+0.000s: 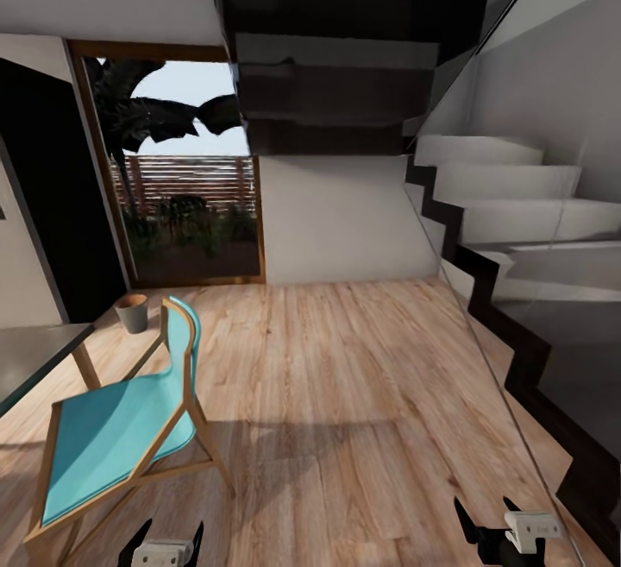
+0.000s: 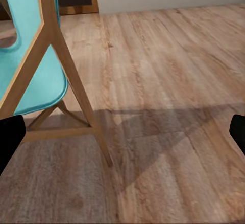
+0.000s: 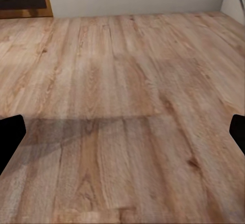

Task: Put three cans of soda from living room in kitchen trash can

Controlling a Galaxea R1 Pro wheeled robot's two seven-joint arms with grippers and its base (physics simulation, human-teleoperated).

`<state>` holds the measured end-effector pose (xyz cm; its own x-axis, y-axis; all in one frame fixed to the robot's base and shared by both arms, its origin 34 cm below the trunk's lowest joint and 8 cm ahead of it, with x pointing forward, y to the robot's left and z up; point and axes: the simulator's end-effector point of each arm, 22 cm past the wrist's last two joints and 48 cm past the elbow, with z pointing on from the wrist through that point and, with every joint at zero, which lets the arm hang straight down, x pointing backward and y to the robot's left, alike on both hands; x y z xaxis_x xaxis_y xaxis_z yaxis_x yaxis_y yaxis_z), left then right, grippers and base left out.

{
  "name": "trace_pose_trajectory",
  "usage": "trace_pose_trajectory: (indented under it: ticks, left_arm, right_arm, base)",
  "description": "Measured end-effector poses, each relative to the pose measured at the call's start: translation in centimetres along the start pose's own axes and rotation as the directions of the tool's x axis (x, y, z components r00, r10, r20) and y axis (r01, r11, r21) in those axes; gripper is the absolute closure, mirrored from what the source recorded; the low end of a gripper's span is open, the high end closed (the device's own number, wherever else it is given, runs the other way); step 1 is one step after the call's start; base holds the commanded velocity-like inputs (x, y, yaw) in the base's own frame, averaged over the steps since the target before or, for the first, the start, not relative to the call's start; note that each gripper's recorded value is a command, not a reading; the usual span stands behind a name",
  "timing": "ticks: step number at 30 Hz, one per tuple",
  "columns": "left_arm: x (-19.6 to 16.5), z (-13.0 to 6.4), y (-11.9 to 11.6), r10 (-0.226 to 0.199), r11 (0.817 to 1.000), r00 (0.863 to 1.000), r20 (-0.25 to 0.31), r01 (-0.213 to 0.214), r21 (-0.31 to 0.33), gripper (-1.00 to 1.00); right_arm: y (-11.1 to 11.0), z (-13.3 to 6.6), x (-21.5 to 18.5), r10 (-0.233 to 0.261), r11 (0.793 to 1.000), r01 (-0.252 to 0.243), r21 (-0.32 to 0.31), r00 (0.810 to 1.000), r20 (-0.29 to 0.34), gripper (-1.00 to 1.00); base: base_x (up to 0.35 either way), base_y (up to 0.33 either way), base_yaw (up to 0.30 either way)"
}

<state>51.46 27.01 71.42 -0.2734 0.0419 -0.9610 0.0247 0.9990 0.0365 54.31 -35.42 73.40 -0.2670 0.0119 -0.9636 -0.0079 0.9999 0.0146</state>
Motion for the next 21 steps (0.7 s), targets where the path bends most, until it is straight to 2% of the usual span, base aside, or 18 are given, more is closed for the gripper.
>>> trace_pose_trajectory:
  ticks: [9,21]
  left_arm:
    - [-0.2,0.0,0.1,-0.004,1.0,1.0,0.005,0.004,-0.003,-1.0]
    - [1.9,0.5,0.2,-0.005,1.0,1.0,0.003,0.005,-0.006,-1.0]
  right_arm:
    - [-0.1,0.0,0.0,0.0,1.0,0.0,0.001,1.0,0.0,-1.0]
    - [-0.1,0.4,2.0,0.0,1.0,0.0,0.001,1.0,0.0,-1.0]
  base:
    - [0.068,-0.005,0.0]
    - [0.002,0.0,0.0]
